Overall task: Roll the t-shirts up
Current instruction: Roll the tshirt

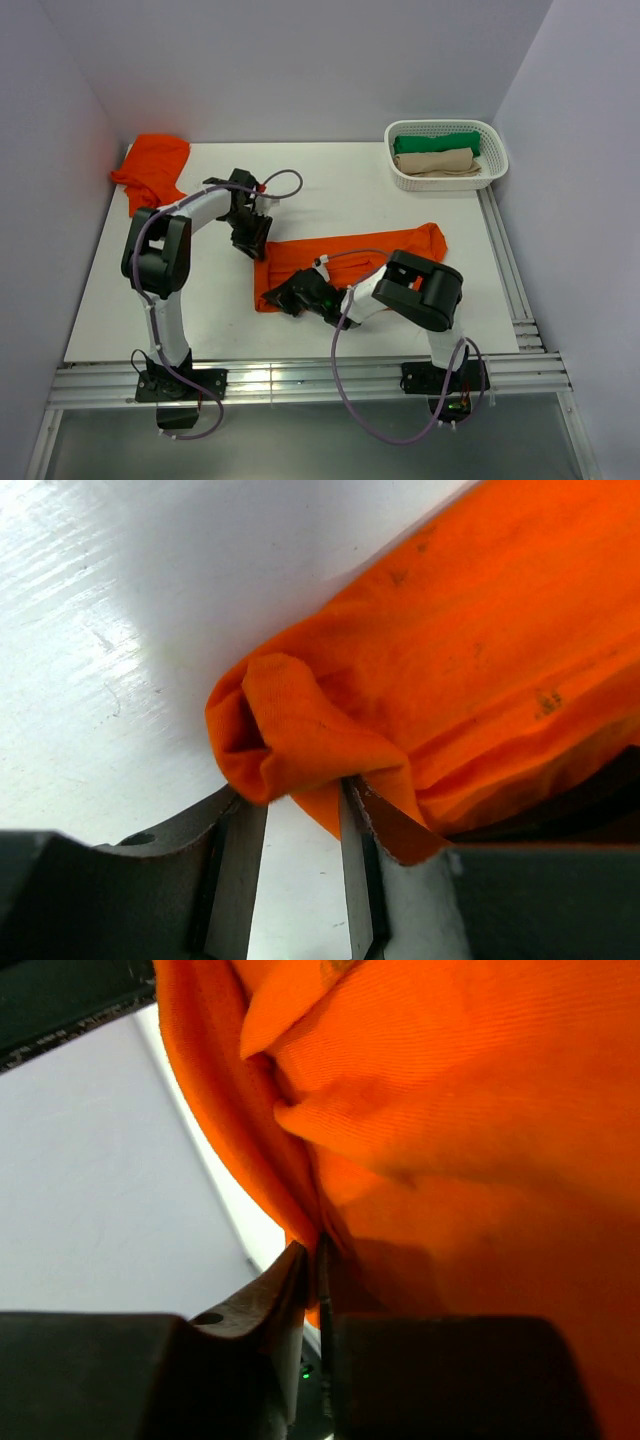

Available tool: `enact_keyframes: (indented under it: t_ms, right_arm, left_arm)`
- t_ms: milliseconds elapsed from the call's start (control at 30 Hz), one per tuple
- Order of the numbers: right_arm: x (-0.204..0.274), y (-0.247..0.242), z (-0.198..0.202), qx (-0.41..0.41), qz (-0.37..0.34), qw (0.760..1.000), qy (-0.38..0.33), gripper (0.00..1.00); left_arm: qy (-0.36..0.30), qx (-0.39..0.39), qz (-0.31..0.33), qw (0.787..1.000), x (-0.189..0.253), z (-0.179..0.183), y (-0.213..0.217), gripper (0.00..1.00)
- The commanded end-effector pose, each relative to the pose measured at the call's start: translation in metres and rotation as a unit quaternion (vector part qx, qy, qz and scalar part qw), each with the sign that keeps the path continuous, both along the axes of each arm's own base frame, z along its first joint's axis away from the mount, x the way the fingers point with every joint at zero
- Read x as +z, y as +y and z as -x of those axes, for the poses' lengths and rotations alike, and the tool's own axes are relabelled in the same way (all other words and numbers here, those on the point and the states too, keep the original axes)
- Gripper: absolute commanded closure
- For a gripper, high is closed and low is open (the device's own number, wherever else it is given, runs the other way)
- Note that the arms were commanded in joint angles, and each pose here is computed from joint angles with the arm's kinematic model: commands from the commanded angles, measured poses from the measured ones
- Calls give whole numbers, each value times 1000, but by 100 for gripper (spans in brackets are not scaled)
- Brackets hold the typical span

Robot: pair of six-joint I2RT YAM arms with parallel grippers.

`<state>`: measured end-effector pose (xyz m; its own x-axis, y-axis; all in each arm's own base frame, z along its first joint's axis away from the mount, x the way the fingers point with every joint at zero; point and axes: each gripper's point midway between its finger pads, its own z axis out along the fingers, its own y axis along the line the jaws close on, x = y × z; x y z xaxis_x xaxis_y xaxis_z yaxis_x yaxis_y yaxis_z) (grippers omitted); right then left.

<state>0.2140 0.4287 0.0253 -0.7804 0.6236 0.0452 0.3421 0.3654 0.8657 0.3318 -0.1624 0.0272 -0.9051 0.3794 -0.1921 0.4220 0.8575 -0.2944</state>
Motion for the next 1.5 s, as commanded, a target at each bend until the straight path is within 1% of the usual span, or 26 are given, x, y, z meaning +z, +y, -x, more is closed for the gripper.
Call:
enact_keyframes:
  t_ms: [0, 33, 67, 100, 133, 167, 200, 233, 267, 300, 333, 367, 400, 433, 500, 567, 600, 667, 700, 833, 933, 1033, 1167, 1267, 1333, 1467]
  right_arm:
    - [8, -12, -6, -15, 49, 999, -9, 84]
    - [18, -10, -9, -16, 53, 998, -20, 81]
    - [19, -12, -9, -17, 66, 997, -22, 77]
    - [11, -21, -9, -23, 101, 994, -18, 69]
    - [24, -16, -12, -20, 106, 994, -31, 65]
    - [26, -18, -12, -19, 121, 992, -34, 63]
    - [20, -29, -12, -28, 162, 986, -32, 61]
    - [36, -22, -13, -24, 165, 985, -48, 60]
    - [39, -23, -14, -26, 179, 982, -52, 59]
    - [34, -33, -13, -29, 216, 975, -51, 59]
    - [50, -27, -17, -31, 219, 973, -66, 59]
    - [53, -27, -15, -29, 232, 970, -72, 59]
    - [51, -33, -13, -26, 260, 963, -69, 59]
    - [63, -29, -20, -34, 267, 959, -87, 59]
    - [66, -27, -19, -26, 290, 952, -98, 62]
    - [73, -16, -27, -19, 304, 946, -115, 67]
    - [71, -16, -28, -7, 322, 939, -122, 68]
    - [74, -2, -36, 0, 330, 935, -130, 69]
    - [72, -1, -36, 11, 344, 929, -135, 68]
    - [59, 15, -43, 29, 369, 920, -130, 69]
    - [46, 11, -41, 31, 395, 911, -113, 71]
    - [38, 5, -36, 32, 411, 905, -109, 70]
    - [33, 2, -27, 36, 425, 898, -110, 65]
    - [28, -1, -20, 40, 440, 891, -105, 65]
    - [25, 1, -15, 47, 441, 890, -102, 64]
    - [15, 4, -8, 63, 445, 888, -97, 59]
  left_arm:
    - [-26, 7, -27, 999, 3, -13, -1, 61]
    - [-28, 6, -31, 999, 2, -13, -1, 61]
    - [-29, 5, -35, 999, 2, -13, -1, 61]
    - [-31, 6, -40, 999, 1, -13, 0, 61]
    - [-32, 6, -43, 999, 1, -13, 1, 61]
    - [-32, 4, -46, 998, 1, -12, 0, 61]
    - [-33, 4, -48, 998, 0, -13, 0, 61]
    - [-35, 3, -49, 998, 2, -13, 0, 61]
    - [-34, 2, -50, 998, 1, -13, -1, 62]
    - [-34, 1, -51, 998, 1, -12, -1, 61]
    - [-36, 1, -54, 998, 1, -13, -1, 61]
    - [-36, -2, -55, 998, 2, -13, -2, 61]
    - [-36, -3, -55, 998, 1, -12, -3, 61]
    - [-36, -4, -56, 998, 2, -12, -4, 61]
    - [-37, -6, -56, 998, 2, -12, -6, 61]
    - [-38, -8, -56, 998, 3, -11, -8, 61]
    - [-38, -9, -56, 998, 3, -11, -9, 61]
    - [-37, -10, -57, 998, 3, -11, -10, 62]
    - [-37, -11, -58, 998, 3, -11, -10, 62]
    - [-38, -13, -59, 997, 4, -11, -12, 62]
    - [-42, -15, -61, 997, 6, -11, -12, 62]
    - [-42, -15, -62, 997, 7, -12, -13, 62]
    - [-45, -17, -63, 997, 8, -11, -14, 62]
    - [-46, -18, -64, 997, 10, -12, -14, 62]
    - [-46, -17, -64, 997, 10, -13, -15, 62]
    - [-47, -19, -63, 997, 11, -13, -18, 61]
